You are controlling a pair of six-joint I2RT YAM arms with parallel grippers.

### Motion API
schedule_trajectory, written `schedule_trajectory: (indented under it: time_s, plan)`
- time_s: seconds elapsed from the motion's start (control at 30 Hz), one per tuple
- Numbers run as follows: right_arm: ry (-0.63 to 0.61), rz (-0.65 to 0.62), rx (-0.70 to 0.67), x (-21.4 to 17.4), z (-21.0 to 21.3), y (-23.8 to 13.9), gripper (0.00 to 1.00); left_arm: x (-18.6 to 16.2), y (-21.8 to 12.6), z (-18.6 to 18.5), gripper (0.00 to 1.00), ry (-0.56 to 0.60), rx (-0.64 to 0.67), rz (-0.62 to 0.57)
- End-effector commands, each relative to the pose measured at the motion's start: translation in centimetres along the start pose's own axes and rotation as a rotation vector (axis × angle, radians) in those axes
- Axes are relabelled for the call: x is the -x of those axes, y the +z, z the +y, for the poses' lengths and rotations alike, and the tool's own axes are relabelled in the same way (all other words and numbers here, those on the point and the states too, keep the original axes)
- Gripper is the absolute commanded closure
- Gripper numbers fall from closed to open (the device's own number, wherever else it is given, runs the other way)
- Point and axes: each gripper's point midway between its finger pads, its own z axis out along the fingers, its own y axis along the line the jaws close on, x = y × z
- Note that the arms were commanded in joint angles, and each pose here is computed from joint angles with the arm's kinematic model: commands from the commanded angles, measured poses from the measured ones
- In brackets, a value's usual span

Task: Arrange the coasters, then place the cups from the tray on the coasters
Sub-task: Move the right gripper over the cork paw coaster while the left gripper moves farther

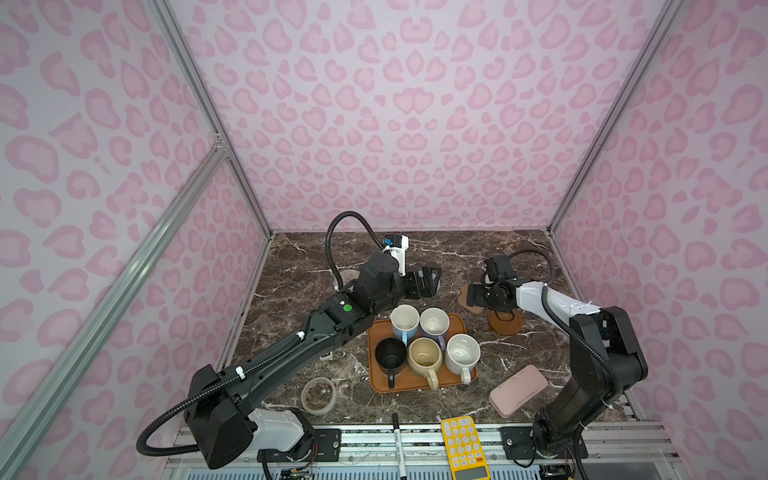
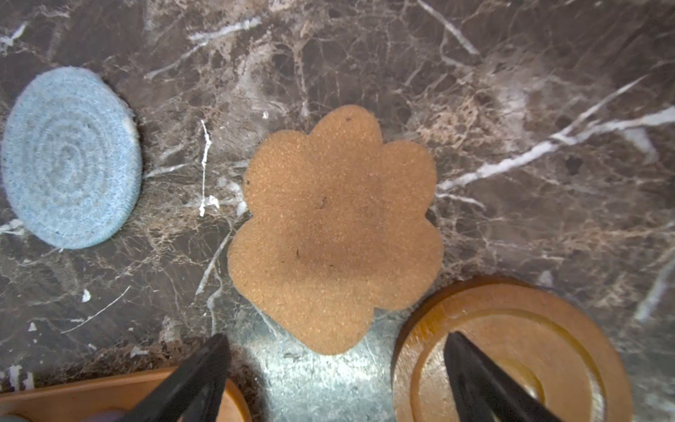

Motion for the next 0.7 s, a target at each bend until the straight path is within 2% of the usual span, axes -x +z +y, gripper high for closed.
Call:
schedule_trajectory:
  time_s: [0.0,0.43,0.67]
  plan:
    - [-0.002,-0.002,0.038,0.4,0.8,0.6,0.07,1.3,0.2,-0.4,0.02,0.007,-0.002,-0.045]
    - [0.058,0.062,0.046,-0.9,1.3,2.3,0.09,0.9,1.6,0.1,0.03,0.025,0.028,-0.024]
    - [0.047,0.064,0.025,-0.6,1.4,3.1,0.09,0.8,1.3,0.4,0.03,0.038,0.043,-0.022]
